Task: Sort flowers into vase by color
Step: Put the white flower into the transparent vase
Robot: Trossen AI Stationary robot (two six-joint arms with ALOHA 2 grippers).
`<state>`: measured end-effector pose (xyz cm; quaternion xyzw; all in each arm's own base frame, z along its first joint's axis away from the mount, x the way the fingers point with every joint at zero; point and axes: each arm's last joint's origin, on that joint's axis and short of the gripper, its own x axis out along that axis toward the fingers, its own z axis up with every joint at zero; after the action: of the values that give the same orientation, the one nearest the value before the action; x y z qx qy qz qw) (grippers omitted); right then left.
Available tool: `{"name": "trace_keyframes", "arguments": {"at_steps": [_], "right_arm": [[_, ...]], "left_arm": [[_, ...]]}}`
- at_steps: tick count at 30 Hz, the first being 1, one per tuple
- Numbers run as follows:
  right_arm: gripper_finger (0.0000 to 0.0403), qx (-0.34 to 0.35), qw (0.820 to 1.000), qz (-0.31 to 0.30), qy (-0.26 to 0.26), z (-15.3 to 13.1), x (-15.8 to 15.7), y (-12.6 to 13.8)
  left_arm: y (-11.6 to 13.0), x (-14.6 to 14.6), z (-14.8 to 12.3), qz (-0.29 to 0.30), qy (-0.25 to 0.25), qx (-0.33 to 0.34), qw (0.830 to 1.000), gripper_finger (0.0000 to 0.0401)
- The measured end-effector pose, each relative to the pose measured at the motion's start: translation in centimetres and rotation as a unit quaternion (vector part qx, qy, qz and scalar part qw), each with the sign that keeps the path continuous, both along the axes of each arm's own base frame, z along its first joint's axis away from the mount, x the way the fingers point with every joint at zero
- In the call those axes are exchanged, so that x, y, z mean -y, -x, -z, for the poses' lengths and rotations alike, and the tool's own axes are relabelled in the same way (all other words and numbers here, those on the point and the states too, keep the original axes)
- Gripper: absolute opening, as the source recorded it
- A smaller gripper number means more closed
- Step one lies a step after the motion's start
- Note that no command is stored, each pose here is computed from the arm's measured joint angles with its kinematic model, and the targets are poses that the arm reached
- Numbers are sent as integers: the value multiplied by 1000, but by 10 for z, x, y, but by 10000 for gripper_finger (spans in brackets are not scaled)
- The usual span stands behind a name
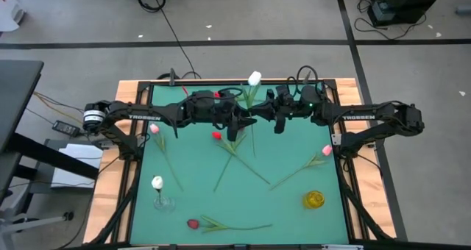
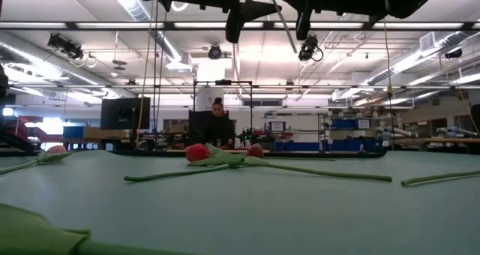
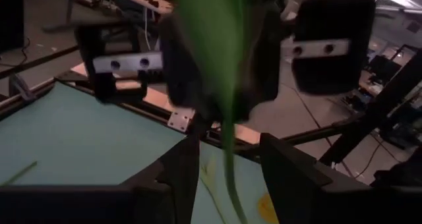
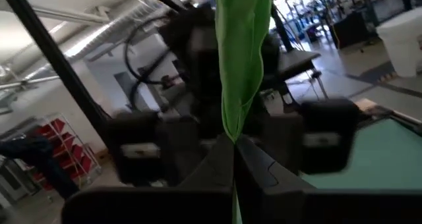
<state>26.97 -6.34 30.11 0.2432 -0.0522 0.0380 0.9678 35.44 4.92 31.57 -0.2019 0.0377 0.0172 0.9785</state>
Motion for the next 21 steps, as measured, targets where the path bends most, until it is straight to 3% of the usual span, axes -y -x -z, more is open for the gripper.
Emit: {"name": "trace_keyframes", "arguments": {"at_steps": [11, 21], "right_arm": [[9, 0, 1000, -1, 5, 0, 1, 0], [9, -19, 1000, 1, 6, 3, 1, 0]], "left_arm": [[1, -8, 0, -10, -8, -1, 1000, 120], [9, -7, -8, -7, -37, -2, 999, 26]]}}
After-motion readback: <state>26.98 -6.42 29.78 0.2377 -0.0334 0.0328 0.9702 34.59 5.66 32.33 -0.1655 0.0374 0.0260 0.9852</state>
